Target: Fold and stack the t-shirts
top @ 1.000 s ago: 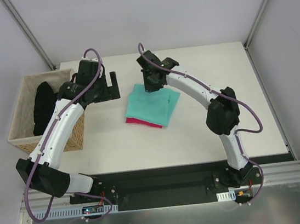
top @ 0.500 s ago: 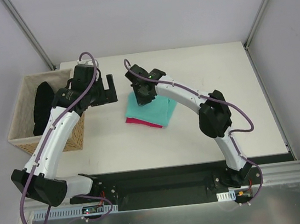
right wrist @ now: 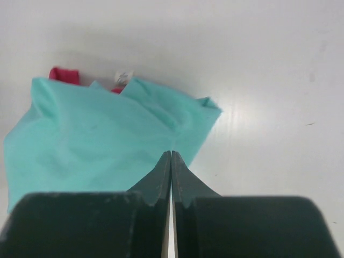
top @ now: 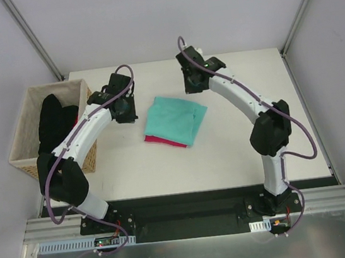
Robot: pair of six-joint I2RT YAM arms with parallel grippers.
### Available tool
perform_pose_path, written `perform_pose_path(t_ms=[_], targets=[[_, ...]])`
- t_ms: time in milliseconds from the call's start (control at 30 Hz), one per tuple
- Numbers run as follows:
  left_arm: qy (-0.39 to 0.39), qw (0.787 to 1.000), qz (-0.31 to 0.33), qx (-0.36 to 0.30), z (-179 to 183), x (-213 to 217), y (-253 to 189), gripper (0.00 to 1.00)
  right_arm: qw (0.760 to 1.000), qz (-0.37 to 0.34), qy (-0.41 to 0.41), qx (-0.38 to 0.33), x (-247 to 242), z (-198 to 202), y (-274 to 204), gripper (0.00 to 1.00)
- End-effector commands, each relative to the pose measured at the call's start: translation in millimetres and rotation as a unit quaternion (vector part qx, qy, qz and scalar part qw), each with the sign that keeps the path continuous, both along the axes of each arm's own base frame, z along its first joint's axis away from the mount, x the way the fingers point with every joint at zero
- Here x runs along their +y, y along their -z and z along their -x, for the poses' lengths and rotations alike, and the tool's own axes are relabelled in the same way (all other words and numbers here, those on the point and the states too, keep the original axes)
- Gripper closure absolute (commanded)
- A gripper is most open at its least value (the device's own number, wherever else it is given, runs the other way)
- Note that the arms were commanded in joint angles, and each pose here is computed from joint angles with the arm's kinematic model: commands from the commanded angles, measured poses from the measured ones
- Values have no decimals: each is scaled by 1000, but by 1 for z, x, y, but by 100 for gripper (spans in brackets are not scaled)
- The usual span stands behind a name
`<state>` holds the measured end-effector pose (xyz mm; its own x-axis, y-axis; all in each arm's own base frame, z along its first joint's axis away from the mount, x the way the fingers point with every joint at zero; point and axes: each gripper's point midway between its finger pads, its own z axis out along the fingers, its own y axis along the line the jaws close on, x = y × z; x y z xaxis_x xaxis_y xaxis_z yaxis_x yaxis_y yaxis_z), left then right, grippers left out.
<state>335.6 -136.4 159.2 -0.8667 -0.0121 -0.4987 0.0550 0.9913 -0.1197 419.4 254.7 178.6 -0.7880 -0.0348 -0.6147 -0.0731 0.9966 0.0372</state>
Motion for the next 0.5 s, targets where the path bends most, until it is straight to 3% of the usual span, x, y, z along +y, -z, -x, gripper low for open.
perform_pose_path(t_ms=[0, 467], targets=[[1, 1000, -2, -18, -25, 4, -3, 100, 996, 25, 41, -71, -51, -9, -56, 99], [-23, 998, 20, 50, -63, 35, 53, 100, 989, -1, 110, -101, -100, -10, -87, 99]])
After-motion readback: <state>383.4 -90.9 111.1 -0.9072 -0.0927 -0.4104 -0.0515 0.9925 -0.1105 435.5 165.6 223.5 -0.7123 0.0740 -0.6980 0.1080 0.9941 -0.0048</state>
